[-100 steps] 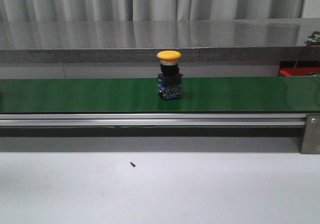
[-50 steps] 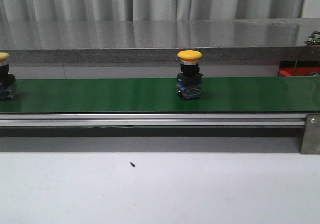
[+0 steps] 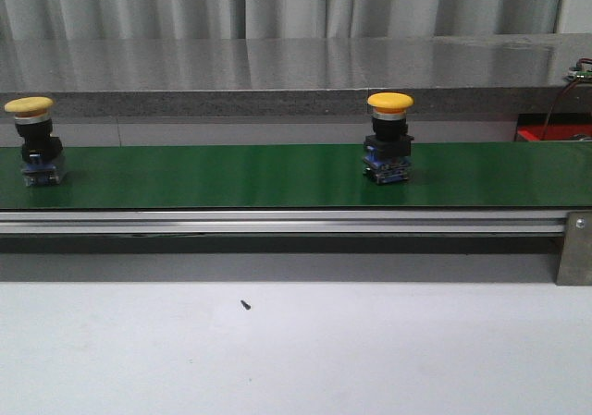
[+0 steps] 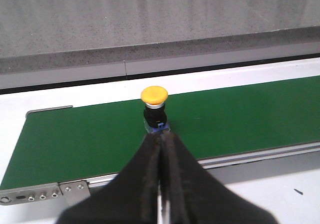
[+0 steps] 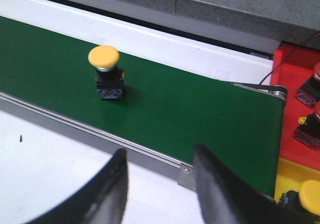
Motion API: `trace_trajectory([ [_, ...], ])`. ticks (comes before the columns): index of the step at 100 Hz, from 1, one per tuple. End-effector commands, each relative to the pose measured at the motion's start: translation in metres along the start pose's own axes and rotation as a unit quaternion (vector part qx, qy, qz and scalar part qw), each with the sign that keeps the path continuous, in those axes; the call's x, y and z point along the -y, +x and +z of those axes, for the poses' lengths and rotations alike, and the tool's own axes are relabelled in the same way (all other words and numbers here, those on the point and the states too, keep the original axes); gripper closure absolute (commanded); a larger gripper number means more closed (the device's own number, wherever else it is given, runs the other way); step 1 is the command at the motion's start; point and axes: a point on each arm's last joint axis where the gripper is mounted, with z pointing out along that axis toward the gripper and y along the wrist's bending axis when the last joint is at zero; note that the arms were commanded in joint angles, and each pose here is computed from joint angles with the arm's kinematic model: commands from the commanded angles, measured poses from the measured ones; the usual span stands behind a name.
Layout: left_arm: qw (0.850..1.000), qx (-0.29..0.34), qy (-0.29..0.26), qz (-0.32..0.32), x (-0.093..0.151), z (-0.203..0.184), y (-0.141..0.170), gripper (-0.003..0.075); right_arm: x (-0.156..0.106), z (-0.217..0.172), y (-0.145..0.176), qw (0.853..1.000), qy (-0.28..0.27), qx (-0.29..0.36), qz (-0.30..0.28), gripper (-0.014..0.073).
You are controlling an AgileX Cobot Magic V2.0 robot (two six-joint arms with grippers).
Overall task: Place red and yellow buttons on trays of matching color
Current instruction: 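Grasp the first yellow button at the belt's end with the right gripper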
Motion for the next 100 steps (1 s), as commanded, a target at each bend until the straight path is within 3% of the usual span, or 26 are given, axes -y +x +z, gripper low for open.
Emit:
trace_trajectory([
  [1, 0.999, 0.054, -0.002, -0.007, 0.000, -0.003, -0.017, 0.0739, 0.005, 0.004, -0.023, 1.000, 0.000, 0.018, 0.006, 0.0057],
  [8, 0.999, 0.054, -0.002, -0.007, 0.000, -0.003, -0.017, 0.0740, 0.008, 0.013, -0.031, 1.000, -0.010, 0.002, 0.008, 0.0022],
  [42, 0.999, 0.054, -0.002, -0.007, 0.000, -0.003, -0.017, 0.0740, 0.032, 0.088, -0.054, 0.993, -0.056, -0.103, 0.025, 0.0022],
  [77, 0.999, 0.054, -0.002, -0.007, 0.000, -0.003, -0.017, 0.0740, 0.026, 0.155, -0.056, 0.981, -0.102, -0.162, 0.014, 0.0022],
  [100, 0.999, 0.054, -0.002, -0.007, 0.000, -0.003, -0.017, 0.0740, 0.029, 0.178, -0.054, 0.980, -0.100, -0.170, 0.016, 0.0022],
])
